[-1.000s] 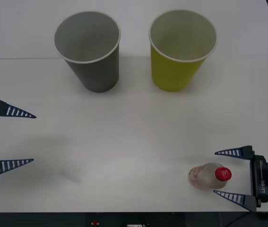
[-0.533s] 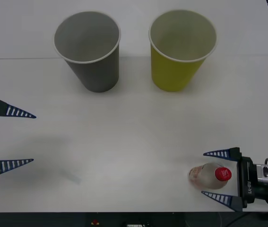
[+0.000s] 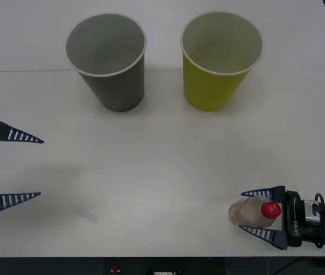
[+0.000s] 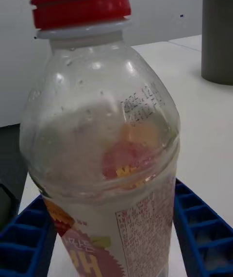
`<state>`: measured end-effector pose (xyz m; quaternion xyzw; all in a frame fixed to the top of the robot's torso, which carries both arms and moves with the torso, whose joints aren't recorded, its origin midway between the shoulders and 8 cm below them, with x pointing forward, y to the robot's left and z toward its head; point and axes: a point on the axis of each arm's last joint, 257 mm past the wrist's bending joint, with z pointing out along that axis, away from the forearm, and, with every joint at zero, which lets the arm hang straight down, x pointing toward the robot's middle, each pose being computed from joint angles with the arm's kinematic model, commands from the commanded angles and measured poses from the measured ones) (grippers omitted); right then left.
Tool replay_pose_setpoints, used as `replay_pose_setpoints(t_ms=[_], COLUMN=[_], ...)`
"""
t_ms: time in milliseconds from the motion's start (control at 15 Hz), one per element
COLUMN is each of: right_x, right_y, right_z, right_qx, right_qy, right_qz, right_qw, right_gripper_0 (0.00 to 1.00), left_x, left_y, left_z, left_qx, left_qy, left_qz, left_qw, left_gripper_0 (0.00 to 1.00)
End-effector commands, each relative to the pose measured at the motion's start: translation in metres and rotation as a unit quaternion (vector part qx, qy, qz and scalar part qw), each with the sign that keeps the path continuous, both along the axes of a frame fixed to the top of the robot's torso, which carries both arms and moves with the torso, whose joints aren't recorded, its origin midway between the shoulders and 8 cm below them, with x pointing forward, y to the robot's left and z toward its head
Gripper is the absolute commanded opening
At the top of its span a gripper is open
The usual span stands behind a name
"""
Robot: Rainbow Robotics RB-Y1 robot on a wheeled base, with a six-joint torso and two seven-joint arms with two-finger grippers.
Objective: Put the can into the green bin and the plastic bottle into the gray bin
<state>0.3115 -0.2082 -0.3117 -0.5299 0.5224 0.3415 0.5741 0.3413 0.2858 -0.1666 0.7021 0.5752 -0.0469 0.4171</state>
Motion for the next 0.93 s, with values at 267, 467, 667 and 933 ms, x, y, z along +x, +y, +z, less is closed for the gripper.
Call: replay_pose_setpoints(t_ms=[267,467,667,933], right_x=[0.0,0.002,0.007,0.012], right_y=[0.001,0.001,-0.003,-0.011], right_z=[0.001,0.007,0.019,0.043], right_qx=[0.003,0.009,0.015,-0.001], right_qy=[0.004,0.002,0.003,0.017], right_qz=[0.001,0.0,-0.003,0.006], right_qw=[1.0,1.0,0.9999,0.9998], right_gripper_0=[0.0,0.0,0.0,0.0], left_x=[0.0,0.0,0.0,0.0], left_y=[0.0,0.0,0.0,0.0], left_z=[0.0,0.0,0.0,0.0], left_qx=[0.0,0.0,0.0,0.0], left_qy=[0.0,0.0,0.0,0.0], left_qz=[0.0,0.0,0.0,0.0], left_qw=[1.0,1.0,1.0,1.0], left_gripper_0=[1.0,1.0,1.0,1.0])
